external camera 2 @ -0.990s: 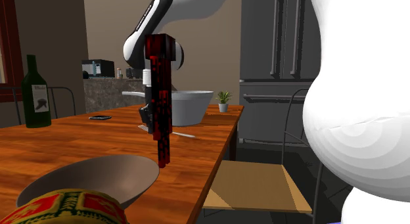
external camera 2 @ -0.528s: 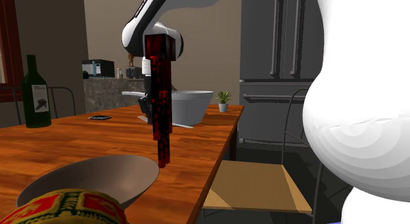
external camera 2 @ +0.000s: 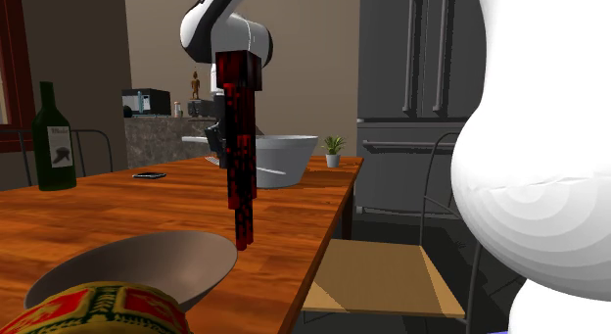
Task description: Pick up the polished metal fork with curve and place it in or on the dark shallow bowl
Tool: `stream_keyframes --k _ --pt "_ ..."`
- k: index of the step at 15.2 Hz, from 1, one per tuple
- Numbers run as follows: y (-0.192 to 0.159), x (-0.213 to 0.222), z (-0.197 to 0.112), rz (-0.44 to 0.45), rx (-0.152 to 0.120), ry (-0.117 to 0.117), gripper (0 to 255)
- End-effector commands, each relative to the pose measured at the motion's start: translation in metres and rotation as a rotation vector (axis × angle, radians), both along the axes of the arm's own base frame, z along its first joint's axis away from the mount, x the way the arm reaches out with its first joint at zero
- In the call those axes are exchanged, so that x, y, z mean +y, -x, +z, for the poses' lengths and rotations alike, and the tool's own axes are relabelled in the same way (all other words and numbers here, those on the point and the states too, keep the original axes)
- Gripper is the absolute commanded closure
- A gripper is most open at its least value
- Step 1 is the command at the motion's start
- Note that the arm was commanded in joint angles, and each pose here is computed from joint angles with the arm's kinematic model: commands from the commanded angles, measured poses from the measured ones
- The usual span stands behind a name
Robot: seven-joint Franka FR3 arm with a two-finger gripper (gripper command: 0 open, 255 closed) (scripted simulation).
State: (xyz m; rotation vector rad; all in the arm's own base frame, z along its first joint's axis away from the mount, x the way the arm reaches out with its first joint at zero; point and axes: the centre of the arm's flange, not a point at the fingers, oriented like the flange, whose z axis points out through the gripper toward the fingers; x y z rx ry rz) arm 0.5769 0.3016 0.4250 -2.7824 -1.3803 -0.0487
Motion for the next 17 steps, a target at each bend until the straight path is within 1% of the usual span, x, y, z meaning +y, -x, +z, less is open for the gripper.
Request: stream_keyframes --k 1,4,5,17 --pt "0.0 0.0 0.011 0.0 0.0 0.0 255" --pt "0.0 0.0 0.027 0.0 0.0 0.0 255" --pt "0.0 0.0 0.027 0.0 0.0 0.0 255" --pt "0.158 0.017 0.03 0.0 0.0 0.0 255"
